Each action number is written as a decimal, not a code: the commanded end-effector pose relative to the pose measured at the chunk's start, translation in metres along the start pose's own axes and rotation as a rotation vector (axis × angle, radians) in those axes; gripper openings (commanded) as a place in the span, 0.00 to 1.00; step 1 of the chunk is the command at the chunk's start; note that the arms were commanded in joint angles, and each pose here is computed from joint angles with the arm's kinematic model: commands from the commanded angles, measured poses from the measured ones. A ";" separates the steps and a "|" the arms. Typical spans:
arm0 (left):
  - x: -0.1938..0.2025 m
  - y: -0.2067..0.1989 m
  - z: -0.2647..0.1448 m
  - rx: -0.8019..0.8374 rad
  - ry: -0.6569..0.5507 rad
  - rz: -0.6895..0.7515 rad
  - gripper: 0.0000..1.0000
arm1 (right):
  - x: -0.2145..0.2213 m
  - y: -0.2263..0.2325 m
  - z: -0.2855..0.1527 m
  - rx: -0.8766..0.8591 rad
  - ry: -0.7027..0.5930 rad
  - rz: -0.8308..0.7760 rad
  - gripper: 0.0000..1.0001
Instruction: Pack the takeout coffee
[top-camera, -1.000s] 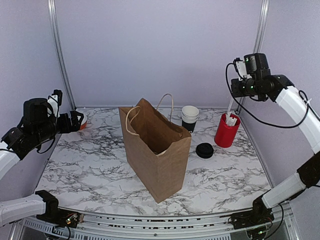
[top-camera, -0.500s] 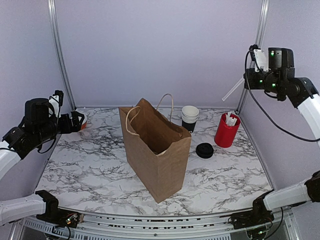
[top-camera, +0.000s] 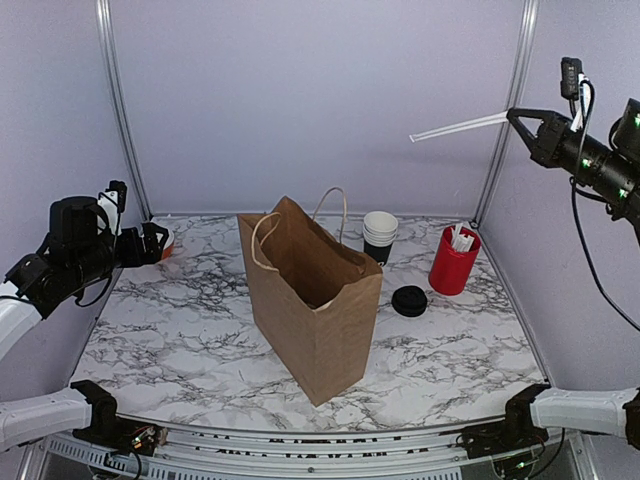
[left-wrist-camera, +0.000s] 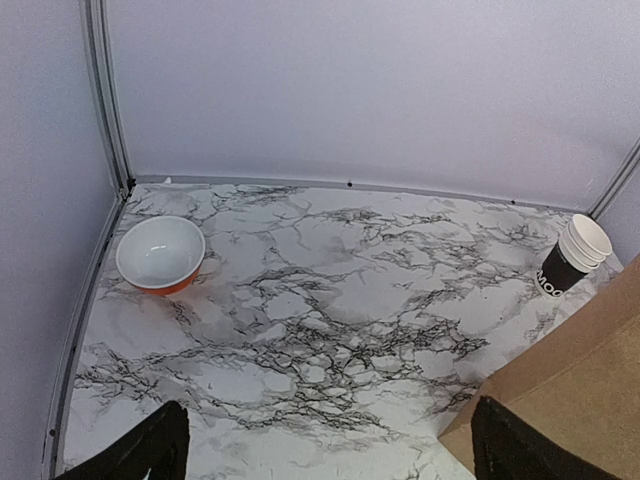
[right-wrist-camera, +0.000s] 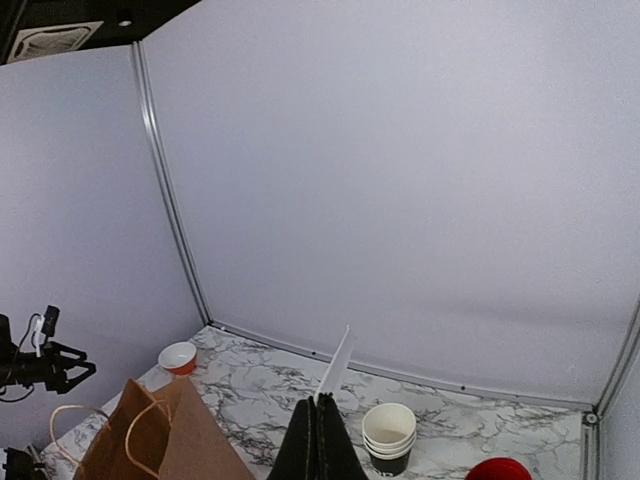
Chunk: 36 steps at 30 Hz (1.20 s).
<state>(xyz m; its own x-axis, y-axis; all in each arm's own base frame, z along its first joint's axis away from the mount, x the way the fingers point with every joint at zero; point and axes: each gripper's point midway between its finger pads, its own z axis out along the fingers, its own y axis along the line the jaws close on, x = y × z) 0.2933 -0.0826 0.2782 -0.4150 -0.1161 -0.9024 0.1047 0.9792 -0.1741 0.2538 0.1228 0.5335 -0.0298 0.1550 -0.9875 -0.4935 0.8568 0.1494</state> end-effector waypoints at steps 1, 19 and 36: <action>-0.002 0.000 0.002 0.003 -0.015 0.002 0.99 | -0.020 0.047 -0.014 -0.265 -0.085 0.062 0.00; -0.002 0.000 0.003 0.002 -0.014 0.004 0.99 | -0.005 0.096 -0.012 -0.628 -0.028 0.184 0.00; -0.002 0.001 0.003 -0.001 -0.014 0.004 0.99 | 0.023 0.141 0.006 -0.707 0.112 0.167 0.00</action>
<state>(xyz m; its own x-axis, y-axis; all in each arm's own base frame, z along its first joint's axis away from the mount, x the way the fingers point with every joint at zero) 0.2941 -0.0829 0.2767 -0.4194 -0.1143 -0.9006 0.1035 0.9796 -0.1725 0.1941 0.2425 0.5228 -0.2636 0.1892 -0.9459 -0.9120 0.2706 0.3083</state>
